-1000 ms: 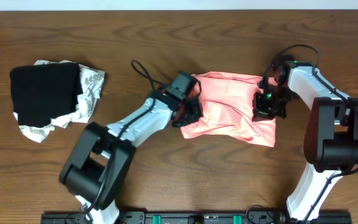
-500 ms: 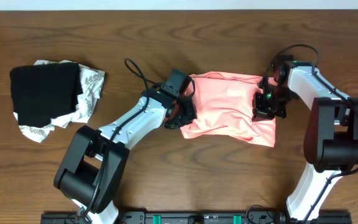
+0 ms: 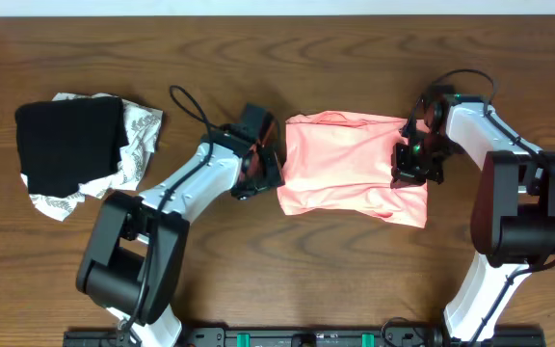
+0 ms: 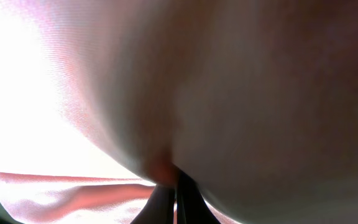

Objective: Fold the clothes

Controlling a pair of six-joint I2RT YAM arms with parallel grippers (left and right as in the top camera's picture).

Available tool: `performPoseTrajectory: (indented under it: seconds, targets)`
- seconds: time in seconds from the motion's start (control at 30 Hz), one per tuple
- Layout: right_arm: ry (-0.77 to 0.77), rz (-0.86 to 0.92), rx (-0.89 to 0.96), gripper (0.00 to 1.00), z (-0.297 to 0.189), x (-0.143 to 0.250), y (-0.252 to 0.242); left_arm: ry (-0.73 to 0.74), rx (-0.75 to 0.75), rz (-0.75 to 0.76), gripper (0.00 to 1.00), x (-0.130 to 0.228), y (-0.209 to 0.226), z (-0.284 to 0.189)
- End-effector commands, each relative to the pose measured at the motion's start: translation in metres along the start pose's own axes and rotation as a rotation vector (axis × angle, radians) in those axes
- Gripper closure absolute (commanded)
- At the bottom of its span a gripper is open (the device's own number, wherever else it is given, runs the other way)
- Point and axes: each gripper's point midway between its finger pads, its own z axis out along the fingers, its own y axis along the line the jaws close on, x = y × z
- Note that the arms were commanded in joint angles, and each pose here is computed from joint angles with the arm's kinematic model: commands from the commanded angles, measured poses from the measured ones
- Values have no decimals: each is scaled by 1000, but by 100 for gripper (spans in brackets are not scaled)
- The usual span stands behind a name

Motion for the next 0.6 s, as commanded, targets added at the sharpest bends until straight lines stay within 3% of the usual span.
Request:
performPoseTrajectory:
  seconds: [0.0, 0.13, 0.2, 0.23, 0.3, 0.57]
  targets:
    - [63, 23, 143, 99, 27, 10, -30, -59, 43, 62, 41, -15, -17, -19]
    - [63, 23, 143, 99, 27, 10, -30, -70, 142, 101, 44, -16, -44, -25]
    - [63, 23, 143, 99, 27, 10, -30, -82, 189, 131, 63, -16, -59, -26]
    - [63, 23, 143, 99, 27, 10, -30, -94, 205, 151, 81, -15, -67, -26]
    - [63, 23, 143, 99, 27, 10, -30, -111, 226, 196, 94, -13, -78, -24]
    - [63, 22, 143, 99, 27, 10, -30, -196, 205, 344, 94, -16, -101, 5]
